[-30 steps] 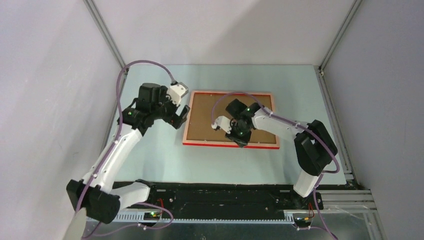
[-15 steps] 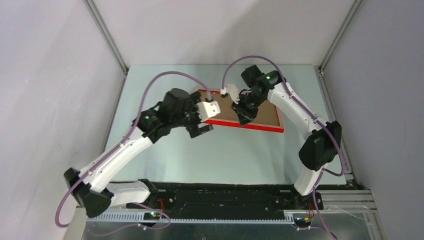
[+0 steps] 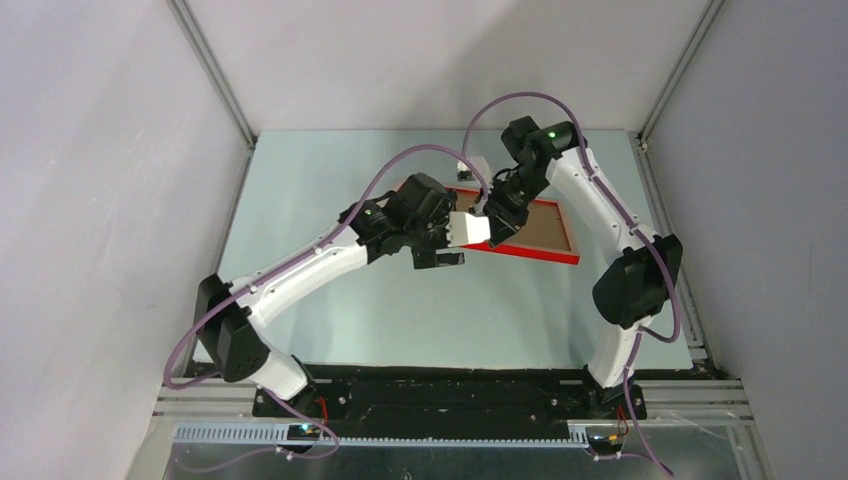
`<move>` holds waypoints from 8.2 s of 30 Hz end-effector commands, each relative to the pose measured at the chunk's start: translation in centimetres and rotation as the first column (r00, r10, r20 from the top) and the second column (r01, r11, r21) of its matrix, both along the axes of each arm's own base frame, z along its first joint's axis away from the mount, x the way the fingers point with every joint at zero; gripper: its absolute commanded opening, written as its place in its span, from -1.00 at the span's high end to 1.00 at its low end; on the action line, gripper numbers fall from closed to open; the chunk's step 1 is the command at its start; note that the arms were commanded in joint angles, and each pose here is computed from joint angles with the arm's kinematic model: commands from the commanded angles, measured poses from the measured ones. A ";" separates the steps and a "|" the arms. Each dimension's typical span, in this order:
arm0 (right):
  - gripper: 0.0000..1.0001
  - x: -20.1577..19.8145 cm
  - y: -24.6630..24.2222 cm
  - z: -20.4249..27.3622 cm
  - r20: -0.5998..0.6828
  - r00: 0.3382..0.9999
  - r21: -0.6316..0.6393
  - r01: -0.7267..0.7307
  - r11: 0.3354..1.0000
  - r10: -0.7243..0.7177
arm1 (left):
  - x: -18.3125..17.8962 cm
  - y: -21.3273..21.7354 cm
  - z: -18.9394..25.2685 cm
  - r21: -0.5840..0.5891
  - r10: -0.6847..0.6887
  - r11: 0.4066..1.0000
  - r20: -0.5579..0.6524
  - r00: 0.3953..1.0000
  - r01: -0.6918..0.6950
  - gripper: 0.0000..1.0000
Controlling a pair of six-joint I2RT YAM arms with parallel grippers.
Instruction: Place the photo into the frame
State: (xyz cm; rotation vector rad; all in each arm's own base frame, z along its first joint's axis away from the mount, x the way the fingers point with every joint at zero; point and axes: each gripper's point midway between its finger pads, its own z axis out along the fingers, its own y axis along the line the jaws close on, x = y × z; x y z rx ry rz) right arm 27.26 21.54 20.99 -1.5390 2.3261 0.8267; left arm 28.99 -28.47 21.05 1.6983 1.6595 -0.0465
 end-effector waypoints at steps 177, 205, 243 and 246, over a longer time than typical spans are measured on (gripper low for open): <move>-0.99 14.2 -6.9 -15.8 -0.499 0.535 0.073 0.810 0.582 -0.682 | 7.0 9.9 -14.0 -0.103 0.303 0.155 -0.942 0.146 -0.983 0.21; -0.99 13.8 -10.0 -15.0 -0.419 0.523 0.060 0.831 0.553 -0.742 | 6.3 7.7 -18.6 0.010 0.376 0.236 -0.923 0.082 -0.972 -0.53; -0.99 12.0 -10.8 -15.0 -0.348 0.546 -0.024 0.807 0.590 -0.762 | 6.0 11.0 -16.6 -0.067 0.549 0.149 -0.824 0.139 -0.987 -0.99; -0.99 12.4 -10.5 -15.1 -0.346 0.555 -0.024 0.800 0.599 -0.756 | 5.7 10.0 -16.7 -0.057 0.527 0.185 -0.837 0.148 -0.981 -0.99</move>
